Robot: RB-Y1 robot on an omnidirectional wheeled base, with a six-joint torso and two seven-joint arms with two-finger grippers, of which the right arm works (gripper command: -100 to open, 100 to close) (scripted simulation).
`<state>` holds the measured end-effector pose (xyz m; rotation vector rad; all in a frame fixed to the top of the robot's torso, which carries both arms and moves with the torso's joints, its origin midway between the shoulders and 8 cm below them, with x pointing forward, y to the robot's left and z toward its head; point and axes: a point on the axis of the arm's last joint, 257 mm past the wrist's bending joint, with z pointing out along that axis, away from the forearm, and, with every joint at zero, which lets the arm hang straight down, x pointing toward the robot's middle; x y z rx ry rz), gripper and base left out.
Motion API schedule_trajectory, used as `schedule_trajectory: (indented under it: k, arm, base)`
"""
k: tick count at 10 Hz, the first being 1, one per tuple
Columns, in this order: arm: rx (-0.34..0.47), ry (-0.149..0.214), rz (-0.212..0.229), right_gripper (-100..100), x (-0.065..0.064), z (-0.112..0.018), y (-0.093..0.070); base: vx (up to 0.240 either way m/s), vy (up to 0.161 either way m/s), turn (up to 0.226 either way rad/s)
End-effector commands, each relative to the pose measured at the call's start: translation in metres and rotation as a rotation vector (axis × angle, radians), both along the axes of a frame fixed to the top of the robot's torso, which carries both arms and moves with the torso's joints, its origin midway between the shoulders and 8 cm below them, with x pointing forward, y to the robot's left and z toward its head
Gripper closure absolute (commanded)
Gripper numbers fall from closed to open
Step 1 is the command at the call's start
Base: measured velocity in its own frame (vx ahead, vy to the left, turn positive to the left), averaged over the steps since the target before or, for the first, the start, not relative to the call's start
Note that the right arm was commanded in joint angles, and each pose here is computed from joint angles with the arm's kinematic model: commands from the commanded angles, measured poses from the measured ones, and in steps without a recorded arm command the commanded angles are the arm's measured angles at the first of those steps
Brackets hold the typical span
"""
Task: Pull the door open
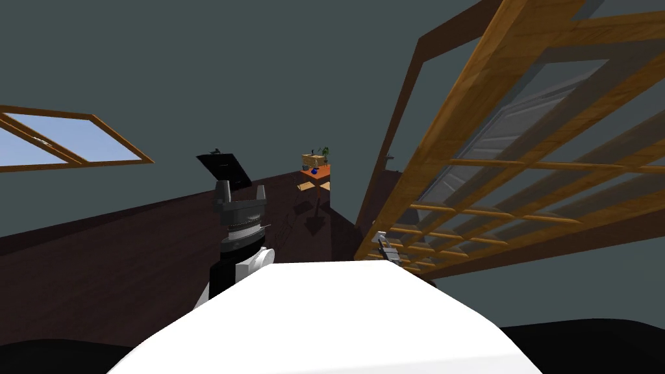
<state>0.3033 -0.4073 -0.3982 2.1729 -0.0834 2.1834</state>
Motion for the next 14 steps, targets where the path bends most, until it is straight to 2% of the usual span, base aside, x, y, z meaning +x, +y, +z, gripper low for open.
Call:
schedule_trajectory:
  k: [1,2,3,4,12,13,14]
  arm:
    - [0.003,0.004,0.024,100,-0.008,-0.002,0.002]
    - [0.004,0.005,0.033,100,-0.011,-0.002,0.003]
    - [0.002,0.006,0.026,100,-0.008,-0.001,0.003]
    - [0.004,0.009,0.039,100,-0.015,-0.003,0.004]
    - [0.004,0.005,0.085,100,-0.037,-0.002,0.000]
    - [0.004,0.005,0.071,-100,-0.042,-0.002,-0.002]
    - [0.004,0.005,0.065,-100,-0.046,-0.002,-0.004]
  base:
    - [-0.237,-0.032,0.089]
    - [-0.233,-0.048,0.104]
    - [-0.107,-0.019,0.028]
    - [-0.174,-0.015,0.152]
    - [-0.194,-0.044,0.137]
    - [-0.236,0.059,-0.102]
    - [-0.221,0.100,-0.189]
